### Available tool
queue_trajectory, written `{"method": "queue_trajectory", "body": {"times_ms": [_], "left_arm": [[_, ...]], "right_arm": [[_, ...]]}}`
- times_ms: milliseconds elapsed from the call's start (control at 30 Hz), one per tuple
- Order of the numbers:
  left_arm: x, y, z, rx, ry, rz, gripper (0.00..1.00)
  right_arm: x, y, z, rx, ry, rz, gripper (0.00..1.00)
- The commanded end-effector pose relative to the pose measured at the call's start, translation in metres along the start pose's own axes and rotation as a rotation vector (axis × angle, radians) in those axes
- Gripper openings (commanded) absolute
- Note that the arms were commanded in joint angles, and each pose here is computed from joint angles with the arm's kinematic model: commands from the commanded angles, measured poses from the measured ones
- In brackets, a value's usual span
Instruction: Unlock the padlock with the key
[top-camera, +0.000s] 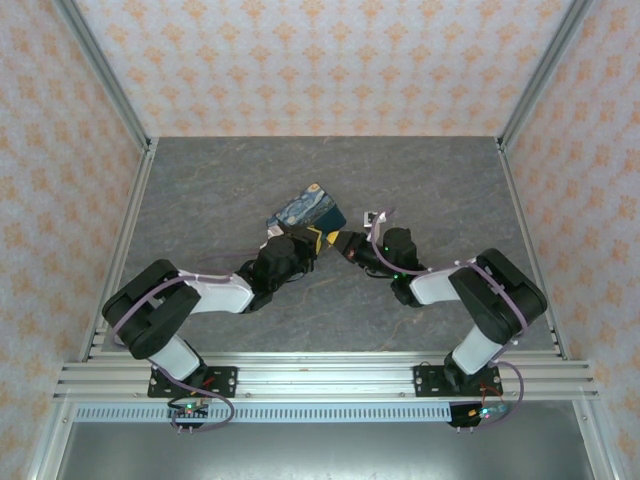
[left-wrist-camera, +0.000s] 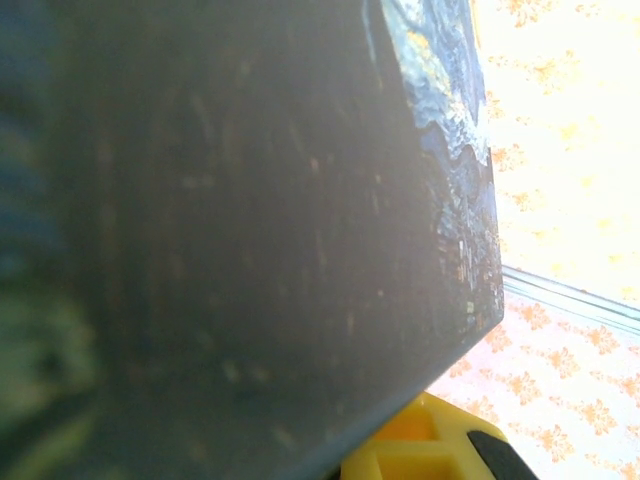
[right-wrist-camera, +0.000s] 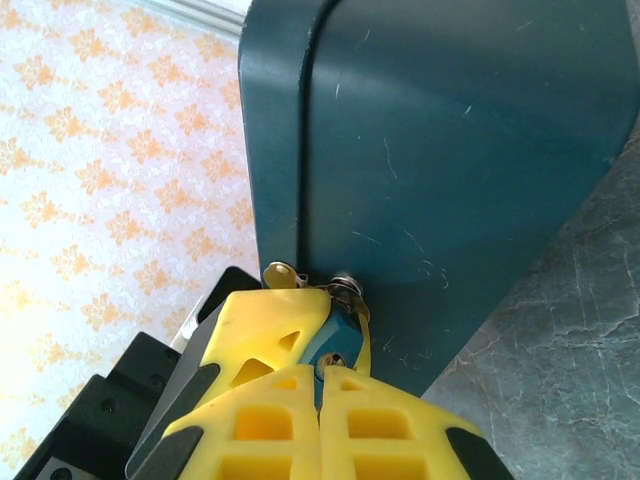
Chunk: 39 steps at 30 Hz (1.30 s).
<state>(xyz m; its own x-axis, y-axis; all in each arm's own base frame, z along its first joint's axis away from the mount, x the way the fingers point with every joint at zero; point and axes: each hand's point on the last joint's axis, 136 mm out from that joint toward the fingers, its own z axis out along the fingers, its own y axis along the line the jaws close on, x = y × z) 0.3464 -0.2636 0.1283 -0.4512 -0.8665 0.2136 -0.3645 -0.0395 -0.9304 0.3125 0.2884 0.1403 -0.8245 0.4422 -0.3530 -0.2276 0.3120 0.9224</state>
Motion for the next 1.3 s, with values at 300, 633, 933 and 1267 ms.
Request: {"method": "queue_trajectory", "body": {"times_ms": [300,633,933,1267], "left_arm": [[0.067,-0.046,-0.02,0.093,0.256,0.054,0.0],[0.066,-0.046,-0.023,0.091,0.255,0.061,0.0],[0.064,-0.045,-0.021,0.085,0.243,0.072,0.0],[0.075,-0.032,-0.015,0.062,0.265,0.068,0.0]], "right_arm": [[-0.01,-0.01,0.0,0.033,0.034,-0.063,0.0],[-0.006,-0.014,-0.002,0.068,0.063,-0.118,0.0],[-0.004,0.01,0.004,-0.008,0.033,-0.045,0.0],[0.005,0.027,0.039,-0.024,0.004,-0.017,0.0]]}}
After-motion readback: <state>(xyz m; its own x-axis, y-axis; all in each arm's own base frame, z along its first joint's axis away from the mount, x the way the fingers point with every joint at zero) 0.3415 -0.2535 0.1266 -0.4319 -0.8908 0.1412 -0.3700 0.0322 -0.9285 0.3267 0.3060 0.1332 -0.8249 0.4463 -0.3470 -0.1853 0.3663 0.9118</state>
